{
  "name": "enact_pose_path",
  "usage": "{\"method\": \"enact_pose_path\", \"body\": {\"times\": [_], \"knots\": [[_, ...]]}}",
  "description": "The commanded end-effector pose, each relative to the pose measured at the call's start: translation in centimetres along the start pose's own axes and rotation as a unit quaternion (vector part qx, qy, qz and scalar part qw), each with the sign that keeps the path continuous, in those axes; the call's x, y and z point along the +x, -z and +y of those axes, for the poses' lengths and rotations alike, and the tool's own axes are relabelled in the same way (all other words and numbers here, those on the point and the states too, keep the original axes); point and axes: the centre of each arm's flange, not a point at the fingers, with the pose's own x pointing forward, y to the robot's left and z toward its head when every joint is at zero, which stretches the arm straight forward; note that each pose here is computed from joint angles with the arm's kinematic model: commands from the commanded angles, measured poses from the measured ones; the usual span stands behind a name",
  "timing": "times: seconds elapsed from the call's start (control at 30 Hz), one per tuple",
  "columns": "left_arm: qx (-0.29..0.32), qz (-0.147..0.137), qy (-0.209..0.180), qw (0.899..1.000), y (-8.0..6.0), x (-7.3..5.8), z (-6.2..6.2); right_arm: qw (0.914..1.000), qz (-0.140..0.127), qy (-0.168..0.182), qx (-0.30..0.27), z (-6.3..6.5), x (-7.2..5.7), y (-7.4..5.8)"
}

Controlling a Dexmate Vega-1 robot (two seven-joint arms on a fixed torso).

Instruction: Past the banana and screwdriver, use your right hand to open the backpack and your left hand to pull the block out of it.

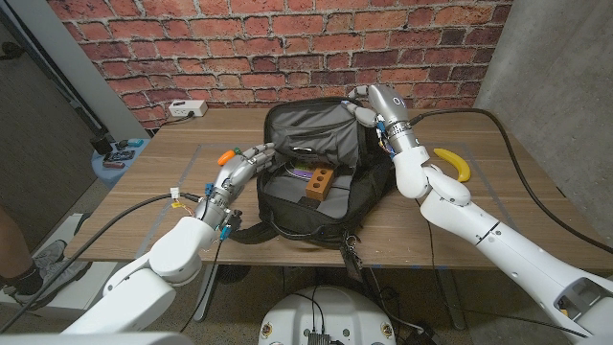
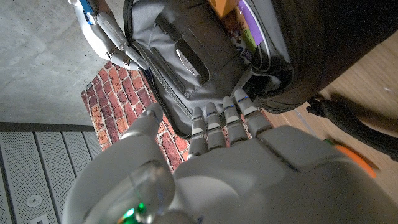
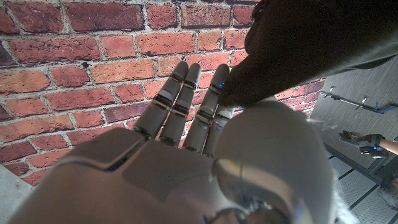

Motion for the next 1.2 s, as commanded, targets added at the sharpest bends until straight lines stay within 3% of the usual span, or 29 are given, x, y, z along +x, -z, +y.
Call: {"method": "enact_pose_path", "body": {"times": [0.03, 0.47, 1.2], "knots": [[0.015, -0.002, 0.019, 1.0, -1.0, 1.0, -0.5, 0.9999, 0.005, 0.005, 0.011, 0.1, 0.1, 0.5], [0.059, 0.006, 0.042, 0.997, -2.3, 2.1, -0.4, 0.9995, 0.008, 0.015, 0.025, 0.2, 0.3, 0.6], [0.113, 0.025, 0.079, 0.99, -3.2, 2.5, -1.5, 0.9989, 0.009, 0.024, 0.039, 0.3, 0.0, 0.8]]}}
